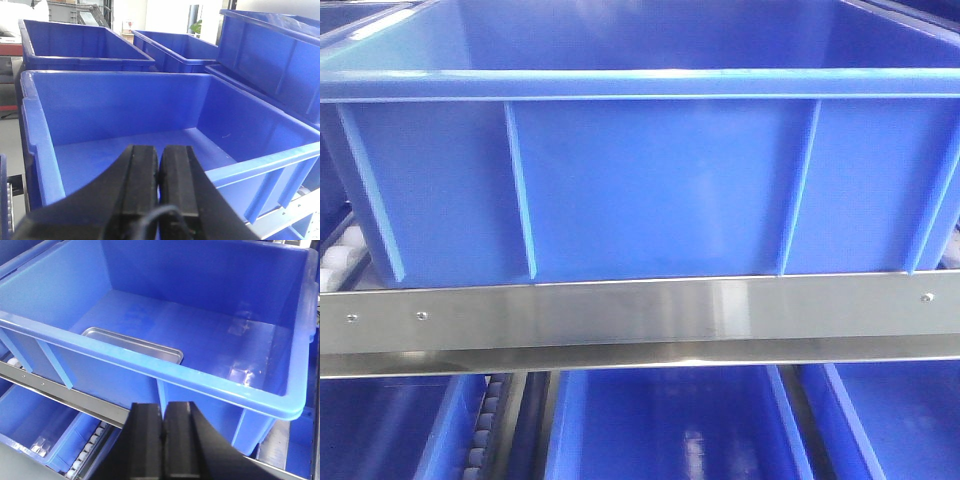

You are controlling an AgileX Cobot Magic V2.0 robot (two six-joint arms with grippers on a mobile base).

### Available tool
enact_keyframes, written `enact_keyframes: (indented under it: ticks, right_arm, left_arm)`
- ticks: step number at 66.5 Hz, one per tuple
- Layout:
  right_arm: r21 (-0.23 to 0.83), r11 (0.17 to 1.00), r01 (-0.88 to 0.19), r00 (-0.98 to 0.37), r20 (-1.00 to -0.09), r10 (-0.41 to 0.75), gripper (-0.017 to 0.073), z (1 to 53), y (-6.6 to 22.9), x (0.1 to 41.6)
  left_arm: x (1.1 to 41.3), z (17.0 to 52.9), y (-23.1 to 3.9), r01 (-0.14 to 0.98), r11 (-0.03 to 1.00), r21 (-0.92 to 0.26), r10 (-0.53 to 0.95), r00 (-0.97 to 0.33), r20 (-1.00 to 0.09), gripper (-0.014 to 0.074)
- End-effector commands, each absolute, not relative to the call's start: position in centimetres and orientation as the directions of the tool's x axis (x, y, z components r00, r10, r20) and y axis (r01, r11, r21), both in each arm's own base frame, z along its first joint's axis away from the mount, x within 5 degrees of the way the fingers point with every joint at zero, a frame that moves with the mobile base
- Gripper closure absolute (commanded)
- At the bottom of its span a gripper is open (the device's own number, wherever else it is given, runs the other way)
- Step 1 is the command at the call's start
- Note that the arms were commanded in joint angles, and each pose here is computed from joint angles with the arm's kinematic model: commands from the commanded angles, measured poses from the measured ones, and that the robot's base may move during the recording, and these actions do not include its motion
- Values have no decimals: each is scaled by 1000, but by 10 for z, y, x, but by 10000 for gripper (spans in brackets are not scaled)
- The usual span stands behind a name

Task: Grab silver tray and place in blue box
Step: 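Raise both grippers up out of the blue bin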

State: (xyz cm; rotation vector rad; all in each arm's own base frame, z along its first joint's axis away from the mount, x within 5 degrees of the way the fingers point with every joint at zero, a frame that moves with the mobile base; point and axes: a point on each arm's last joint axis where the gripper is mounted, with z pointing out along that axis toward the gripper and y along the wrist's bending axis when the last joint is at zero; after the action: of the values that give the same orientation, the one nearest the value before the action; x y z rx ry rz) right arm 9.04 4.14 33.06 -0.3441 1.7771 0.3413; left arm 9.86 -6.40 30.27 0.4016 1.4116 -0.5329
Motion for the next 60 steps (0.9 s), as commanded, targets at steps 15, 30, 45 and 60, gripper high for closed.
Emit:
enact_keyframes:
  ticks: [15,30,45,60]
  right_arm:
    - [27,911,-411,117,-990,82,505,371,41,91]
    - [27,911,-411,130,-988,88,505,372,40,91]
    - [27,911,-411,134,-987,90,505,372,40,91]
    - [-30,935,-354,158,-987,29,505,356,35,90]
  left_arm:
    - [95,319,-66,608,792,-50,-177,152,-972,600]
    - [95,319,-66,608,792,-50,-177,152,-972,600]
    - [95,319,-66,608,792,-50,-177,152,-972,599]
    - [95,319,-66,608,792,-50,-177,152,-972,600]
